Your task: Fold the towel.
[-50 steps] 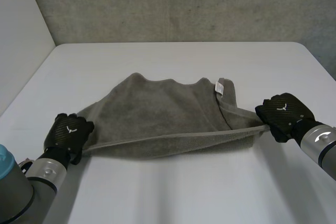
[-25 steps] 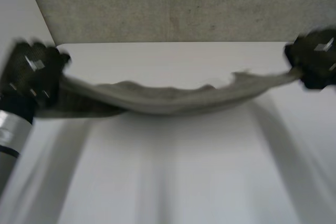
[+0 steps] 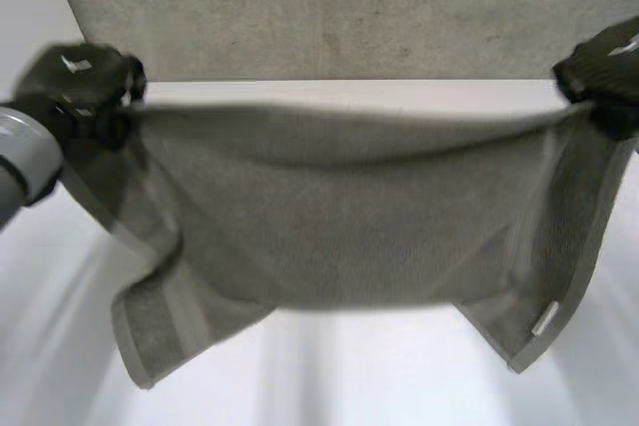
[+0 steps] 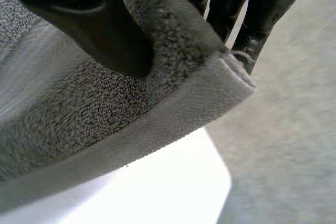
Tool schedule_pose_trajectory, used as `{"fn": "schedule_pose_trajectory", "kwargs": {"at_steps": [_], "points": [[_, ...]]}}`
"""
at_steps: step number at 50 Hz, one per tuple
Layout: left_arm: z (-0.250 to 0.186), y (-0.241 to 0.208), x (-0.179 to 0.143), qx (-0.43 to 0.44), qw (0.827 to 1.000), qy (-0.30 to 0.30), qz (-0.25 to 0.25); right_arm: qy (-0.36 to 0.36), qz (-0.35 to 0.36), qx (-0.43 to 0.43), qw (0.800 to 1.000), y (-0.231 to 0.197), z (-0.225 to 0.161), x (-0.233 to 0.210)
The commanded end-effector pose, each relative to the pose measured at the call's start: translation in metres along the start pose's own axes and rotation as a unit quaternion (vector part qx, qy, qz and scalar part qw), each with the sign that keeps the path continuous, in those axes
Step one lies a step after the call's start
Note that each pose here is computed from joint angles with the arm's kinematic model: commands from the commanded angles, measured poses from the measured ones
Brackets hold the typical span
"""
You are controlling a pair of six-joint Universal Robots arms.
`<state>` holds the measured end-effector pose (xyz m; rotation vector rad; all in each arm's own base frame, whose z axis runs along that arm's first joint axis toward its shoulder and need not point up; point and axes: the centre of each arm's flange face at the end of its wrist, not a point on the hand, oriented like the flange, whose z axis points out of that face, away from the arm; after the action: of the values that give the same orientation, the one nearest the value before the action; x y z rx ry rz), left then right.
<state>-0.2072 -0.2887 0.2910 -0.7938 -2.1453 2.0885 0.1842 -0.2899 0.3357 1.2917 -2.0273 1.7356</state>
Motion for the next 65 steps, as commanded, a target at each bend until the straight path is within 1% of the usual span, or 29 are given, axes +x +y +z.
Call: {"fn": "schedule_pose_trajectory", "kwargs": {"at_steps": [1,5,6,7,8,9,10,11,12,13,14,15,16,17,18,19,22,26,27,29,34,35,37,40,42,48,54,56,65], "points": [[0.045,0.038,0.011,-0.045,0.998,0.023,0.039,-0.019,-0.024,-0.044,0.999,0.018,0.06,-0.027],[0.073,0.01,0.017,0.013,0.996,0.019,0.086,0.014,-0.036,-0.024,0.999,0.011,0.087,-0.023],[0.073,0.01,0.017,0.014,0.996,0.019,0.087,0.047,-0.042,-0.003,0.998,0.002,0.098,-0.012],[0.081,-0.007,0.01,0.04,0.995,-0.002,0.091,0.094,-0.046,0.028,0.994,-0.011,0.105,0.004],[0.086,-0.03,0.0,0.076,0.993,-0.031,0.09,0.095,-0.046,0.028,0.994,-0.012,0.105,0.004],[0.086,-0.03,0.0,0.076,0.993,-0.032,0.09,0.155,-0.051,0.071,0.984,-0.031,0.106,0.026],[0.087,-0.056,-0.008,0.117,0.988,-0.061,0.084,0.208,-0.051,0.119,0.969,-0.052,0.104,0.043],[0.087,-0.056,-0.008,0.117,0.988,-0.062,0.084,0.209,-0.051,0.12,0.969,-0.052,0.104,0.043],[0.087,-0.08,-0.017,0.162,0.98,-0.092,0.073,0.248,-0.044,0.16,0.954,-0.067,0.101,0.057],[0.084,-0.101,-0.025,0.206,0.97,-0.116,0.06,0.248,-0.044,0.161,0.954,-0.067,0.101,0.057],[0.084,-0.101,-0.025,0.206,0.97,-0.117,0.059,0.274,-0.035,0.197,0.941,-0.079,0.097,0.064],[0.081,-0.116,-0.031,0.242,0.96,-0.131,0.044,0.293,-0.025,0.229,0.928,-0.091,0.089,0.072],[0.075,-0.132,-0.035,0.276,0.95,-0.139,0.03,0.293,-0.025,0.23,0.928,-0.091,0.089,0.072],[0.075,-0.132,-0.035,0.277,0.95,-0.139,0.03,0.307,-0.022,0.25,0.918,-0.1,0.079,0.079],[0.068,-0.144,-0.038,0.305,0.941,-0.146,0.022,0.308,-0.024,0.256,0.916,-0.102,0.071,0.083],[0.068,-0.144,-0.038,0.305,0.941,-0.146,0.022,0.308,-0.024,0.256,0.916,-0.102,0.071,0.083],[0.063,-0.147,-0.038,0.321,0.935,-0.147,0.016,0.273,-0.03,0.251,0.928,-0.098,0.068,0.072],[0.069,-0.113,-0.03,0.277,0.952,-0.133,0.017,0.205,-0.03,0.212,0.955,-0.071,0.082,0.043],[0.069,-0.112,-0.03,0.276,0.952,-0.133,0.017,0.205,-0.03,0.212,0.955,-0.071,0.082,0.042],[0.073,-0.079,-0.02,0.232,0.966,-0.112,0.017,0.186,-0.03,0.191,0.963,-0.06,0.087,0.033],[0.075,-0.022,0.001,0.167,0.984,-0.063,0.017,0.113,-0.028,0.117,0.986,-0.01,0.102,-0.011],[0.075,-0.022,0.001,0.166,0.984,-0.062,0.017,0.113,-0.028,0.117,0.986,-0.01,0.102,-0.011],[0.074,0.021,0.012,0.123,0.991,-0.039,0.015,0.07,-0.019,0.082,0.994,0.016,0.106,-0.038],[0.071,0.063,0.024,0.088,0.996,-0.026,0.011,0.044,-0.015,0.07,0.996,0.028,0.106,-0.052],[0.068,0.079,0.03,0.076,0.997,-0.021,0.01,0.003,-0.006,0.046,0.999,0.054,0.107,-0.073],[0.046,0.128,0.045,0.021,0.999,-0.008,0.023,-0.037,0.013,0.002,0.999,0.098,0.105,-0.103],[0.012,0.134,0.053,-0.005,0.998,0.01,0.06,-0.024,0.018,-0.007,1.0,0.092,0.08,-0.094],[0.001,0.125,0.052,0.002,0.998,0.01,0.068,-0.007,0.023,-0.017,1.0,0.08,0.048,-0.075],[-0.058,0.081,0.031,0.013,0.998,-0.014,0.052,-0.022,0.027,-0.061,0.998,0.074,-0.013,-0.056]]}}
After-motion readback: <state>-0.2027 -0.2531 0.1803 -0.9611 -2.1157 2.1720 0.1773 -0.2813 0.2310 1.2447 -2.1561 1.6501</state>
